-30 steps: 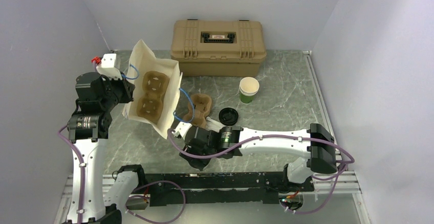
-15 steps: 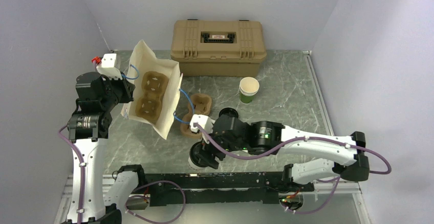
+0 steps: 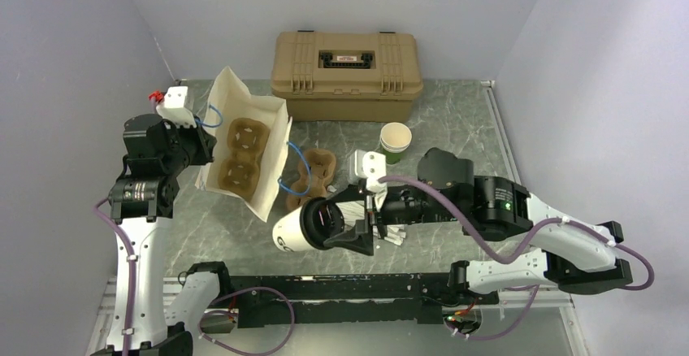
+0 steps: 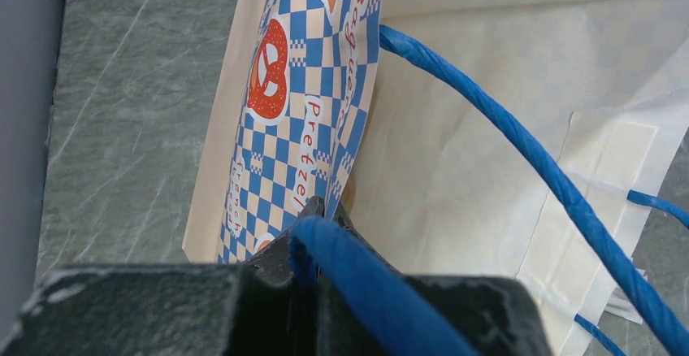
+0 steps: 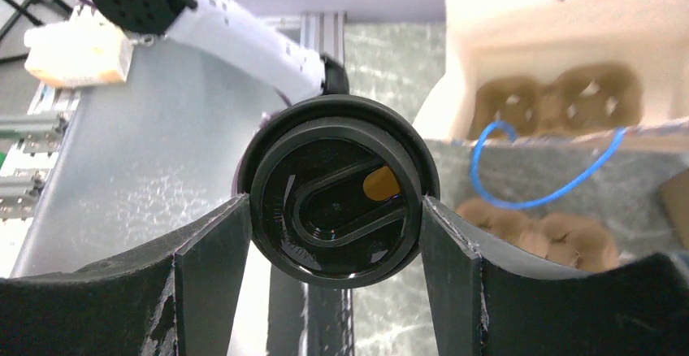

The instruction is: Pack the takeout coffee

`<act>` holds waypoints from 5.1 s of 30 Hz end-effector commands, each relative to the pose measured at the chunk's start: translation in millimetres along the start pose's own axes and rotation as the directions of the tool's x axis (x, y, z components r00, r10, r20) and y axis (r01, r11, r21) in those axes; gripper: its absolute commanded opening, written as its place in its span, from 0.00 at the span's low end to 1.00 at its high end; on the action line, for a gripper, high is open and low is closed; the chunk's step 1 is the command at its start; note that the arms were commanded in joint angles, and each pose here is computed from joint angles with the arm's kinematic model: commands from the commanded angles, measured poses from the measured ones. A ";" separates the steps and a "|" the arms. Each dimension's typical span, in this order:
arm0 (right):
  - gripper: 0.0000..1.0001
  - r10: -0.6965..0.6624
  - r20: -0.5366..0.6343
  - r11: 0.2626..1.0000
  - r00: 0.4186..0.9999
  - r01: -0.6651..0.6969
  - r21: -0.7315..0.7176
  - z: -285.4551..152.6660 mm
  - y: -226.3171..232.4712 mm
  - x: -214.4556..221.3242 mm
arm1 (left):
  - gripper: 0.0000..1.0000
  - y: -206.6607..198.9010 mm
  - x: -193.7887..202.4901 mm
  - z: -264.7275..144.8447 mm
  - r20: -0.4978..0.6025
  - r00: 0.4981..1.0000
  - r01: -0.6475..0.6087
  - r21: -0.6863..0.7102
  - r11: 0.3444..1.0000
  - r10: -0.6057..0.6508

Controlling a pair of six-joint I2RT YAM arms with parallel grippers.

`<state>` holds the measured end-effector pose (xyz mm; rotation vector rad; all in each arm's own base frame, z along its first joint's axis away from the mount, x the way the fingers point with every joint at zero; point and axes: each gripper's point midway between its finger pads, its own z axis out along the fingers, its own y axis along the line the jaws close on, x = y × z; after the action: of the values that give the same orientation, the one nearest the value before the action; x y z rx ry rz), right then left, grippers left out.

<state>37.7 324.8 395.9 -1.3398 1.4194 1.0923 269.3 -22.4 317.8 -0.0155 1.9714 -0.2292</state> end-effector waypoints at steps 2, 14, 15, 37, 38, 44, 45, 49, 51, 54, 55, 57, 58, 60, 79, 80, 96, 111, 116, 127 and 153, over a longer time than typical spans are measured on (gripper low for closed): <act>0.53 -0.121 0.157 0.992 0.980 0.115 0.043 -6.0 -8.5 -61.2 | 0.00 -5.9 -6.0 -6.6 0.036 0.999 -0.018 0.024 1.000 0.017; 0.50 -0.256 0.132 0.922 0.957 0.202 0.330 35.9 -70.6 -104.3 | 0.00 -8.3 -0.2 -13.0 0.051 0.998 -0.025 0.030 0.999 0.023; 0.50 -0.270 0.118 0.913 0.956 0.215 0.346 42.4 -75.6 -104.7 | 0.00 -8.7 -0.4 -13.6 0.051 0.998 -0.028 0.029 0.999 0.027; 0.49 -0.216 -0.221 0.845 0.951 0.295 0.445 155.6 -192.1 -29.8 | 0.00 -17.4 -5.2 -25.9 0.034 0.999 -0.032 0.049 0.998 0.031; 0.49 -0.207 -0.226 0.846 0.952 0.290 0.446 157.9 -196.5 -26.5 | 0.00 -18.3 -5.8 -26.3 0.034 0.999 -0.031 0.053 0.998 0.029; 0.47 -0.164 -0.224 0.862 0.961 0.250 0.441 171.4 -212.2 -7.8 | 0.00 -23.1 -5.4 -26.0 0.022 1.000 -0.016 0.078 0.997 0.015; 0.47 -0.159 -0.222 0.864 0.962 0.245 0.440 173.3 -214.0 -5.4 | 0.00 -23.9 -5.5 -26.2 0.020 1.000 -0.013 0.081 0.997 0.012; 0.46 -0.143 -0.222 0.866 0.965 0.230 0.444 180.4 -221.6 5.3 | 0.00 -26.7 -3.8 -27.7 0.006 1.000 0.000 0.094 0.996 -0.001; 0.46 -0.140 -0.223 0.865 0.965 0.229 0.446 184.7 -224.9 11.0 | 0.00 -28.1 -3.2 -28.8 0.000 1.000 0.006 0.100 0.995 -0.006; 0.46 -0.131 -0.240 0.869 0.962 0.227 0.439 191.3 -228.6 23.5 | 0.00 -29.6 -4.2 -31.3 -0.003 1.000 0.015 0.103 0.995 -0.015; 0.45 -0.127 -0.243 0.871 0.962 0.225 0.437 193.3 -229.6 27.0 | 0.00 -30.8 -5.4 -32.7 0.000 1.000 0.016 0.107 0.994 -0.016; 0.45 -0.120 -0.242 0.874 0.963 0.218 0.434 195.9 -231.3 32.1 | 0.00 -32.7 -6.9 -34.5 0.003 1.000 0.019 0.115 0.993 -0.020; 0.45 -0.116 -0.238 0.876 0.964 0.213 0.434 197.1 -232.2 33.8 | 0.00 -33.7 -7.1 -34.8 0.003 1.000 0.022 0.119 0.993 -0.023; 0.44 -0.109 -0.234 0.879 0.966 0.204 0.431 199.5 -233.5 37.1 | 0.00 -36.2 -8.6 -36.7 0.006 1.000 0.026 0.131 0.991 -0.027; 0.41 -0.094 -0.269 0.837 0.958 0.223 0.500 199.1 -253.1 61.4 | 0.00 -50.3 -7.6 -50.1 -0.021 0.999 0.045 0.193 0.980 -0.042; 0.41 -0.095 -0.268 0.836 0.959 0.223 0.502 198.0 -253.1 60.8 | 0.00 -49.8 -6.2 -50.5 -0.025 0.999 0.045 0.190 0.981 -0.041; 0.40 -0.110 -0.228 0.817 0.967 0.219 0.534 173.7 -247.6 34.8 | 0.00 -40.8 0.8 -51.7 -0.054 0.998 0.042 0.138 0.989 -0.035; 0.39 -0.093 -0.256 0.820 0.962 0.219 0.529 181.9 -251.1 51.8 | 0.00 -46.9 -3.6 -60.8 -0.045 0.998 0.043 0.163 0.986 -0.036; 0.39 -0.083 -0.272 0.825 0.959 0.219 0.520 192.2 -254.1 62.1 | 0.00 -51.0 -5.5 -65.4 -0.043 0.998 0.043 0.180 0.983 -0.036; 0.39 -0.056 -0.295 0.843 0.954 0.204 0.498 208.8 -259.0 81.2 | 0.00 -57.2 2.2 -68.2 -0.072 0.995 0.082 0.207 0.975 -0.068; 0.40 0.007 -0.439 0.919 0.898 0.168 0.356 219.2 -257.7 140.2 | 0.00 -19.5 60.3 -8.0 -0.209 0.952 0.235 0.026 0.972 -0.225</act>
<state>292.1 491.3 186.5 -1.3734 1.7950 0.3844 218.0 -55.9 264.4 -0.1595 2.2260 -0.4760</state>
